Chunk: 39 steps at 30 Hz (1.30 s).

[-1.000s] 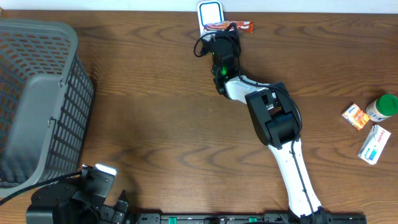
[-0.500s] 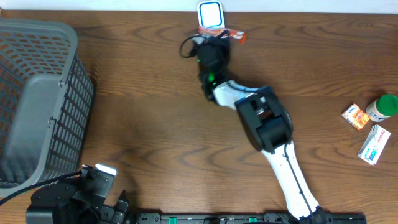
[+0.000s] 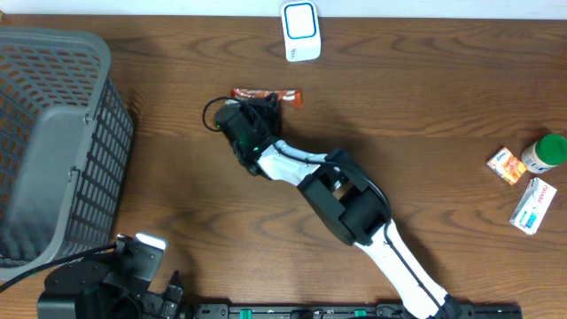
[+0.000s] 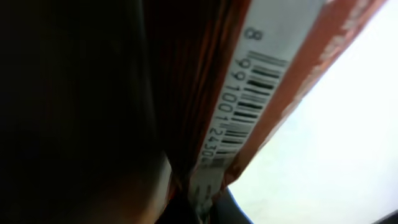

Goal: Scan the item barcode

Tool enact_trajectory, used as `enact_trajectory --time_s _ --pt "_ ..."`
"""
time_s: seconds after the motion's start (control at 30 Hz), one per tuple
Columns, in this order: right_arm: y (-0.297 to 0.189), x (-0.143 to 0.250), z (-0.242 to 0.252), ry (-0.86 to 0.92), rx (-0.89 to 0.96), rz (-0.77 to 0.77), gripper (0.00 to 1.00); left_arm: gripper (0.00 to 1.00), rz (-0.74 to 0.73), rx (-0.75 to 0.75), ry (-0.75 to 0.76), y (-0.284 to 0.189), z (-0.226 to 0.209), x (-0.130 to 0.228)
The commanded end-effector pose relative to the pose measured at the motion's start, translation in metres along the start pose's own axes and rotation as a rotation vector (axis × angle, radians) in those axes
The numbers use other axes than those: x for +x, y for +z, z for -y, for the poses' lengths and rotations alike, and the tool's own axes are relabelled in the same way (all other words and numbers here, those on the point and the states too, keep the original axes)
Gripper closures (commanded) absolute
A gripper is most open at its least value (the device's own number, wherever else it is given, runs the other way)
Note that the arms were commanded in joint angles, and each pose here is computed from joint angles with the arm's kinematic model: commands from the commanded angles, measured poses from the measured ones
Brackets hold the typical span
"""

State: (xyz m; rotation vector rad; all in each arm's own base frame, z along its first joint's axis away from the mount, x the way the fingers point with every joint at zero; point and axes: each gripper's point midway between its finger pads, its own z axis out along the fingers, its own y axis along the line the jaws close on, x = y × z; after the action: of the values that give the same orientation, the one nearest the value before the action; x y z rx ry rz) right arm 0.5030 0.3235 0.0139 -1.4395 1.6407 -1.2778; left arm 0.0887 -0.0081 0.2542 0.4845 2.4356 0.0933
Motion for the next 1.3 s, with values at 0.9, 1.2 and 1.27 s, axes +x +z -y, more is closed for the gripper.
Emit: enact_trajectory --time_s 0.9,1.2,1.27 --pt "-0.113 0.033 0.065 0.979 -1.307 0.491 0.01 0.05 0.002 -0.012 0.008 -0.002 -0.002 0.001" --pt "-0.082 0.061 0.045 0.673 -1.170 0.583 0.01 0.05 0.003 -0.012 0.008 -0.002 -0.002 0.000" --pt "-0.084 0.056 0.048 0.641 -1.152 0.630 0.01 0.05 0.002 -0.012 0.008 -0.002 -0.002 0.001"
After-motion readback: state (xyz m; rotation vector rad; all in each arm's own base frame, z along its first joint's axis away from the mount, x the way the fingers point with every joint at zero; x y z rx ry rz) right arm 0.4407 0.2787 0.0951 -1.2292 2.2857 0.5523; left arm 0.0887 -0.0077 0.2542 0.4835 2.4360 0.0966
